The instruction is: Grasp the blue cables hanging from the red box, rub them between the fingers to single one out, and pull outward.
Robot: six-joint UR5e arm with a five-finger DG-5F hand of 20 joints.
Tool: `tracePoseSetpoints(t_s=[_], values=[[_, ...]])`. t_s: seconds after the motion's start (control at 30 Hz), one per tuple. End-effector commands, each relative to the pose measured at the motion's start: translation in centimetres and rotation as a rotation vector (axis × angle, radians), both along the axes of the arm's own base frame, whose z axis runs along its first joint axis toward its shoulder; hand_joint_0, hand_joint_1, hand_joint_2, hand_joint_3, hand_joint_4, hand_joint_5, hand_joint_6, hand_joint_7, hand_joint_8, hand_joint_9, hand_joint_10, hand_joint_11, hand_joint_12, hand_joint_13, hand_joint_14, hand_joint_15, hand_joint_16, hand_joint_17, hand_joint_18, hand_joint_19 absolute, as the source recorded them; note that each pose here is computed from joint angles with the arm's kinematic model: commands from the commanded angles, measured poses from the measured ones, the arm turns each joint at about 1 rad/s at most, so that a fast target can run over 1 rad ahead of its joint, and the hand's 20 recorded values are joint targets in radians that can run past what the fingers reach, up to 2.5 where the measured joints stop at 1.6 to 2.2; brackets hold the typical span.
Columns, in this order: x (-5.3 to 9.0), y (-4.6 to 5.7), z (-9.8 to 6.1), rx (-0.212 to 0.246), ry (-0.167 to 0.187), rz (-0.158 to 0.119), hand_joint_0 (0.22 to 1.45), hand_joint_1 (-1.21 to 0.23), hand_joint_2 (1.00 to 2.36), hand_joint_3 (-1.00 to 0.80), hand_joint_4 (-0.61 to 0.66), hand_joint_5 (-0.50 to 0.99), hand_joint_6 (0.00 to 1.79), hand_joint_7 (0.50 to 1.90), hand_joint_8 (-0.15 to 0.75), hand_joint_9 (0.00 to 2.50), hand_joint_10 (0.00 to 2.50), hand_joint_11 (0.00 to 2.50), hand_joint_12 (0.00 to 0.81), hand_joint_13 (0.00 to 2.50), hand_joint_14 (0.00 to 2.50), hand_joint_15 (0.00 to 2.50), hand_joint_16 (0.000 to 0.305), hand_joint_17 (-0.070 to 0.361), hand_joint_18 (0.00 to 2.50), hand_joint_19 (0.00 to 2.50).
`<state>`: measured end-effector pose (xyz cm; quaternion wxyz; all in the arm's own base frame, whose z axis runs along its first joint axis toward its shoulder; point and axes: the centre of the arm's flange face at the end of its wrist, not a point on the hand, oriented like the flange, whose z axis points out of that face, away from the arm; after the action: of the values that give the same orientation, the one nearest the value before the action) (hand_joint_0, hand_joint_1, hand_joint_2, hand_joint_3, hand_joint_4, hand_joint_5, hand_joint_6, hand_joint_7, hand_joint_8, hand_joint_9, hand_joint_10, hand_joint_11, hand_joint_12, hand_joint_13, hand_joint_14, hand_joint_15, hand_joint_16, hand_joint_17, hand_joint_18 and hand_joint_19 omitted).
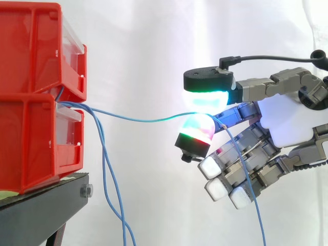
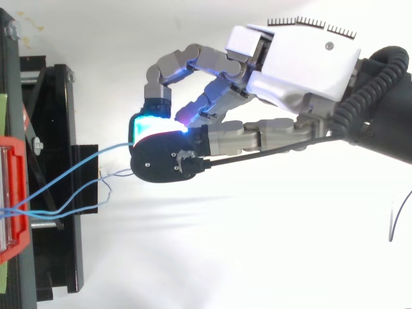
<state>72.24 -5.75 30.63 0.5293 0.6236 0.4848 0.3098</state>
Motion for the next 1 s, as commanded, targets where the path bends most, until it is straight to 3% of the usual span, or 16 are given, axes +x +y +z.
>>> tracePoseSetpoints(t_s=[0.0,0.27,0.63,0.8,0.97], values=[[0.00,-0.01,0.01,-0.001,0.000,-0.001,0.59,-0.75,1.01,-0.03,0.00,-0.11,0.89,1.15,0.319,1.02,0.01,0.49,0.430,0.87,0.02,0.53,0.058,0.131,0.79,0.52],[0.03,0.24,0.00,0.004,-0.001,0.004,0.61,-0.79,1.02,0.02,0.03,-0.12,0.89,1.25,0.300,1.01,0.01,0.51,0.404,0.85,0.02,0.54,0.053,0.120,0.76,0.53],[0.10,0.75,0.00,0.006,-0.002,0.016,0.64,-0.82,1.02,0.05,-0.04,-0.13,0.91,1.33,0.289,0.98,0.01,0.52,0.389,0.83,0.02,0.54,0.050,0.113,0.74,0.53],[0.06,0.85,-0.07,0.005,0.001,0.018,0.67,-0.84,1.02,0.10,-0.08,-0.14,0.92,1.53,0.290,0.98,0.02,0.52,0.389,0.84,0.02,0.54,0.050,0.112,0.74,0.53],[0.09,0.85,-0.01,0.006,-0.001,0.018,0.68,-0.83,1.02,0.09,-0.13,-0.14,0.94,1.48,0.284,0.97,0.01,0.53,0.382,0.84,0.02,0.54,0.049,0.111,0.74,0.53]])
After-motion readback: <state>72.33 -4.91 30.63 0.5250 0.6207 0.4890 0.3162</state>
